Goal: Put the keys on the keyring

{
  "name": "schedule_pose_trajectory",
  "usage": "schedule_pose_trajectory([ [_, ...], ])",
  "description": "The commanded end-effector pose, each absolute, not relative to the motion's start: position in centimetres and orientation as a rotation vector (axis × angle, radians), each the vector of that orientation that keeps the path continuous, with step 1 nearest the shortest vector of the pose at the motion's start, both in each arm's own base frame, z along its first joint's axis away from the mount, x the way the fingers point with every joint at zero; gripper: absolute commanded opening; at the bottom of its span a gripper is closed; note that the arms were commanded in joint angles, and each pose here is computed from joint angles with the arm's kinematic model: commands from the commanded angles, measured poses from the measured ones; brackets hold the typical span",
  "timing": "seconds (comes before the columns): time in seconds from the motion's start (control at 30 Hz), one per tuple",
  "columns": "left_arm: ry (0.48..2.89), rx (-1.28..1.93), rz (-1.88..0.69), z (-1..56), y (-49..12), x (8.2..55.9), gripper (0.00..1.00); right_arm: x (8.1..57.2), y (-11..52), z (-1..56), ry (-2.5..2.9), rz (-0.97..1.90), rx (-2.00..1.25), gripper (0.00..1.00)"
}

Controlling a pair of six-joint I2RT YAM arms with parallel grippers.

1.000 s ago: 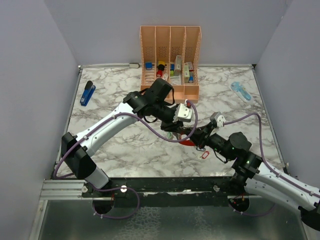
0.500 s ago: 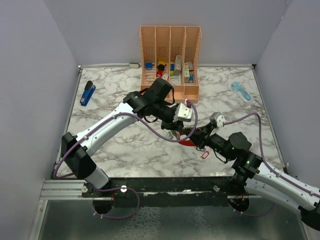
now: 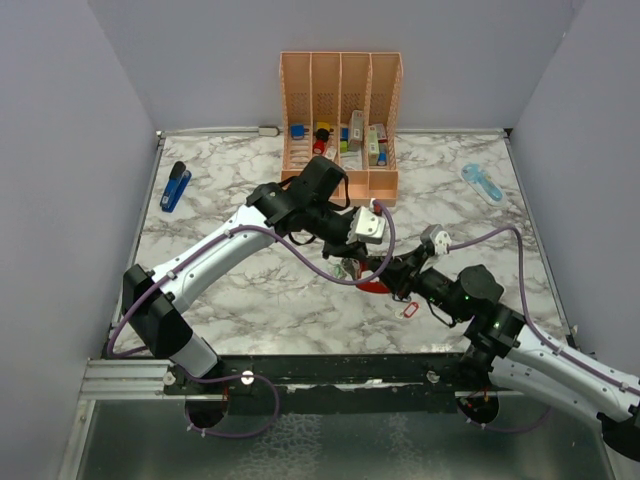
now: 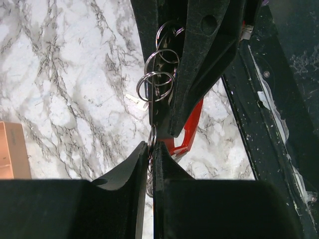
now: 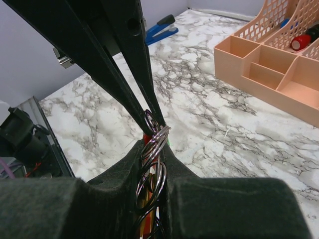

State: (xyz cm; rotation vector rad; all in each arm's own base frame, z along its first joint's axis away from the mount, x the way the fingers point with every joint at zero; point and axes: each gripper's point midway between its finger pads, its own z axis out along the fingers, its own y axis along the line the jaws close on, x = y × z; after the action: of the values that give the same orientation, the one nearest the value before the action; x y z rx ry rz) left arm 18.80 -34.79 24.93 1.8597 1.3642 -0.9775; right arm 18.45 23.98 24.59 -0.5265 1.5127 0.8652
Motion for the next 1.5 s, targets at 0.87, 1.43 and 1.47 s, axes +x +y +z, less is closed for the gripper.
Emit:
schedule_pose_trajectory([
  [0.87, 1.349, 1.784, -0.968, 29.2, -35.4, 19.3, 0.00, 18.5, 22.7, 26.0, 1.473, 0.897, -0.403, 0.05],
  [1.43, 1.353, 1.736, -0.997, 30.7, -36.2, 19.7, 0.00, 18.7, 22.1, 26.1, 1.419, 0.914, -0.336, 0.04],
  [1.47, 1.351, 1.734, -1.002, 30.8, -36.2, 19.7, 0.00, 18.7, 22.1, 26.1, 1.413, 0.915, -0.332, 0.04],
])
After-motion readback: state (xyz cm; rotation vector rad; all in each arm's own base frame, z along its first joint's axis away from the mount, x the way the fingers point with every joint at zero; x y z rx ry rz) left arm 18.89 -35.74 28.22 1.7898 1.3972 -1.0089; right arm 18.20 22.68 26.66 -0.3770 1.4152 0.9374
